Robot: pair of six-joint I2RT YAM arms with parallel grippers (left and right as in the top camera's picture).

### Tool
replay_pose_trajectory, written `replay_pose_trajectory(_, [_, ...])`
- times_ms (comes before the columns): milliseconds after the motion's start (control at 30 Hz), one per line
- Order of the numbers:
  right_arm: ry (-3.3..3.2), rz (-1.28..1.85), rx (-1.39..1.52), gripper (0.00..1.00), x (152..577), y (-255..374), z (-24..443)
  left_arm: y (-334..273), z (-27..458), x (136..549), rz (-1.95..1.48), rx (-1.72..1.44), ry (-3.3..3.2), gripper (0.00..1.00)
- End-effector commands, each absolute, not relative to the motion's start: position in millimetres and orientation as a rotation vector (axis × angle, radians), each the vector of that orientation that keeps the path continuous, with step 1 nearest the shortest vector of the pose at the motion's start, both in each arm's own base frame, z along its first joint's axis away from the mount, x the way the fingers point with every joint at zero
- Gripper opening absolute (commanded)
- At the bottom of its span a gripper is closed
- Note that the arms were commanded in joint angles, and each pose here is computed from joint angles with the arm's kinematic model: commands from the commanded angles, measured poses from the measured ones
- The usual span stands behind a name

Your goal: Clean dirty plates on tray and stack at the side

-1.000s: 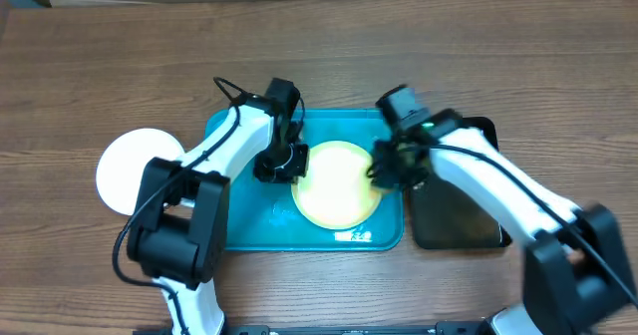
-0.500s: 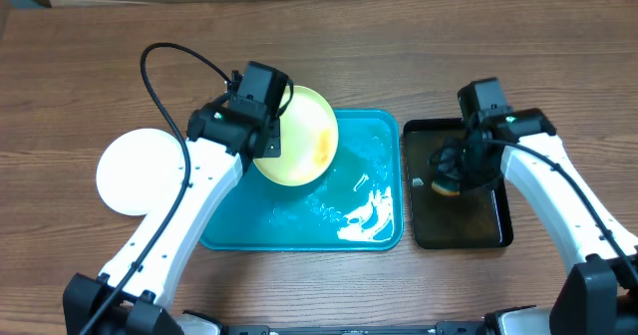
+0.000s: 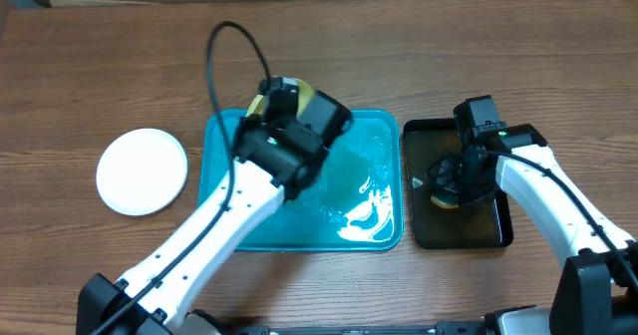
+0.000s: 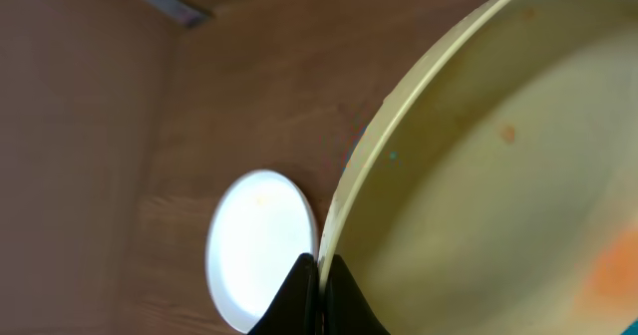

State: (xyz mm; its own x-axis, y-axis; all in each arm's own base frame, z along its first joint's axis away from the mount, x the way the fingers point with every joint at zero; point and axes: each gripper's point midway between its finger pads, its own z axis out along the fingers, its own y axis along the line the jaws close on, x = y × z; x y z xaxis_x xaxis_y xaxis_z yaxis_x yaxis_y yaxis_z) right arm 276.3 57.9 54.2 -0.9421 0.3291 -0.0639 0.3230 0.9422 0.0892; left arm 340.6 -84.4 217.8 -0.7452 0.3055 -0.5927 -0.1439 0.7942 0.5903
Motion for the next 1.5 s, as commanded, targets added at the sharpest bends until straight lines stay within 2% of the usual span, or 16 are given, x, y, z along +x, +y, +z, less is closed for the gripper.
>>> replay_pose_trajectory(0, [3.016,0.111,0.494,0.04,276.1,57.6,53.6,-88.2,258.4,335.7,0.970,0.091,2.038,0.04])
replay_pose_trajectory(233, [3.016,0.111,0.494,0.04,276.1,57.6,53.6,-109.3,268.2,328.6,0.967,0.140,1.967,0.04])
replay_pose_trajectory(1100, [3.020,0.109,0.495,0.04,275.1,57.4,53.5,-109.6,266.0,329.3,0.954,0.139,1.979,0.04])
replay_pose_trajectory(1200, [3.020,0.109,0.495,0.04,275.1,57.4,53.5,-108.5,258.4,330.7,0.925,0.144,2.024,0.04])
replay_pose_trajectory(1333, [3.021,0.109,0.494,0.04,275.0,57.4,53.5,-94.6,222.1,331.5,0.808,0.149,2.253,0.04])
replay_pose_trajectory(1467, [3.023,0.106,0.495,0.04,274.3,57.1,53.4,-57.8,194.2,328.3,0.704,-0.004,2.468,0.04])
